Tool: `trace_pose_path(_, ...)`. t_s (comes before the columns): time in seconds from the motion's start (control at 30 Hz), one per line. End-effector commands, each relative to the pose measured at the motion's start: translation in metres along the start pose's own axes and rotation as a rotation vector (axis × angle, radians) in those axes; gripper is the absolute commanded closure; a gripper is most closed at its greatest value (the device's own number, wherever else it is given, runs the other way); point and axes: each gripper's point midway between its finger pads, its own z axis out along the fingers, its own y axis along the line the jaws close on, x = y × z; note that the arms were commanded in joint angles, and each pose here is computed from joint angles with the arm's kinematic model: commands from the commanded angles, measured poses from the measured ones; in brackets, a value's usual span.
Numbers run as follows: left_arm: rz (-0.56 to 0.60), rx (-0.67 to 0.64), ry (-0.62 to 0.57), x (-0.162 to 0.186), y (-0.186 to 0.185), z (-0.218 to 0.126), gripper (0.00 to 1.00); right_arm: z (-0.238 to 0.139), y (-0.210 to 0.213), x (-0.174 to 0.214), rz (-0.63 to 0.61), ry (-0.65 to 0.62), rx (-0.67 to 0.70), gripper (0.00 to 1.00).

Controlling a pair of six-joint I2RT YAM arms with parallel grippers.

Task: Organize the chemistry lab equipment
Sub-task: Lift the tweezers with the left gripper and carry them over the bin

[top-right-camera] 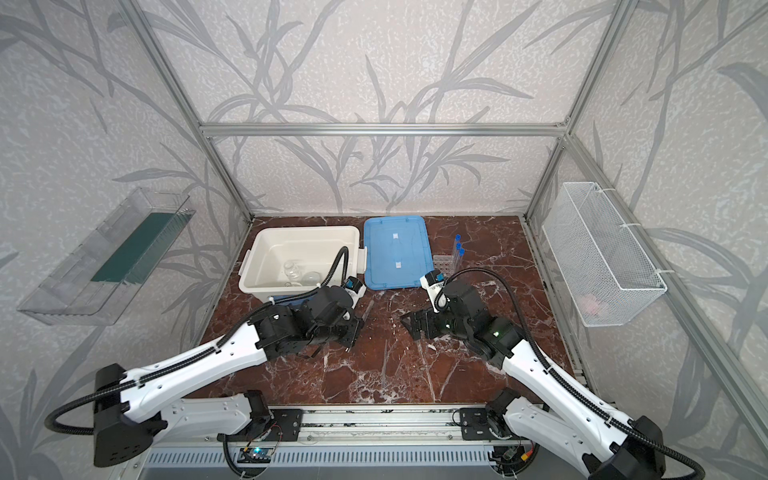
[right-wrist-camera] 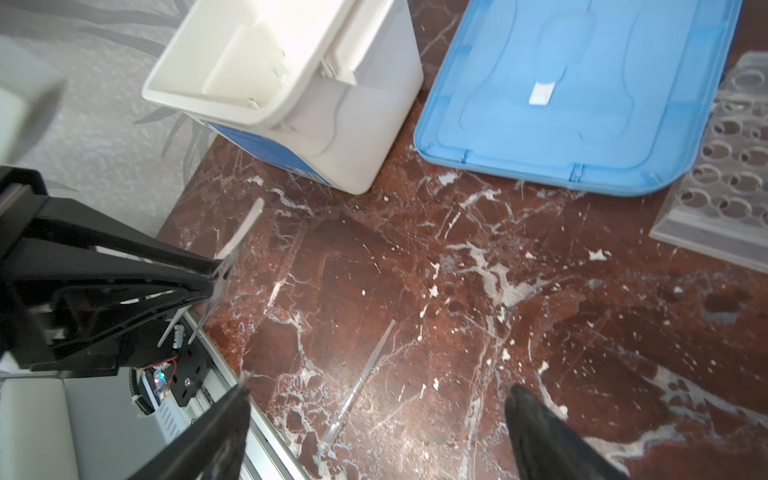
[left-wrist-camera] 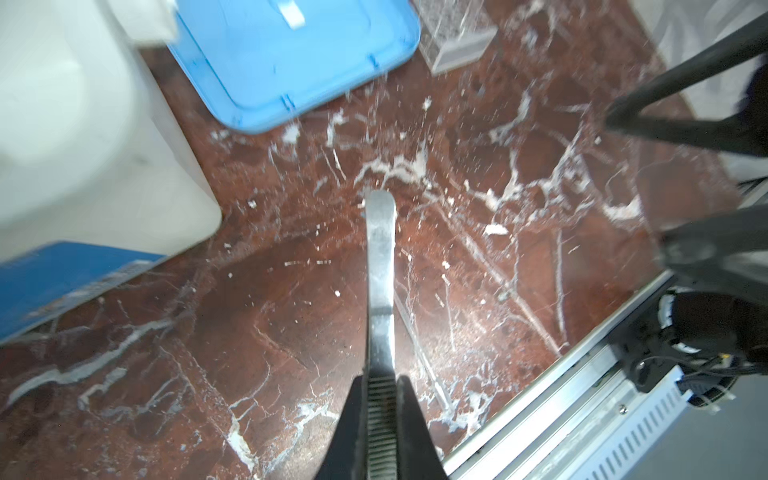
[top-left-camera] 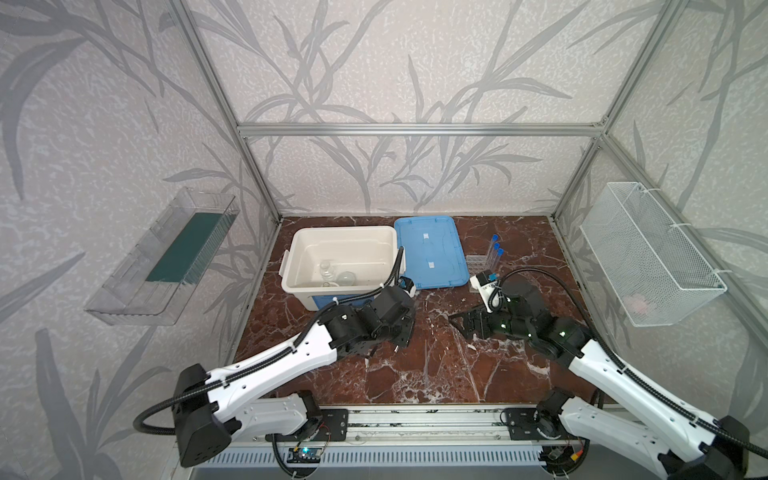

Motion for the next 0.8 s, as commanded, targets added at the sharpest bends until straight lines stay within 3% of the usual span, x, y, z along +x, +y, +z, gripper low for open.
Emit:
trace_pose_path(0.0,-0.036,-0.122,-0.097,-0.039,0.031,-0.042,0.92,-0.008,0.024,-0.040,-0.059,-0.077,-0.062,0.06)
trace_pose_path(0.1,-0.080,-0.179,-0.101,-0.063,0.059,-0.054,0.98,-0.003,0.042,-0.067,-0.078,-0.090,-0.112,0.07)
trace_pose_path(0.23,-0.132,-0.267,-0.118,-0.095,0.099,-0.058,0.99,0.006,0.071,-0.109,-0.124,-0.129,-0.168,0.07)
trace_pose_path(0.37,-0.164,-0.483,-0.087,-0.113,0.154,-0.057,0.99,0.026,0.092,-0.137,-0.133,-0.121,-0.211,0.07)
trace_pose_path(0.53,-0.203,-0.617,-0.002,-0.124,0.205,-0.028,0.99,0.059,0.113,-0.159,-0.142,-0.115,-0.241,0.08)
trace_pose_path(0.77,-0.268,-0.599,0.104,-0.124,0.240,0.036,1.00,0.100,0.101,-0.167,-0.098,-0.096,-0.187,0.08)
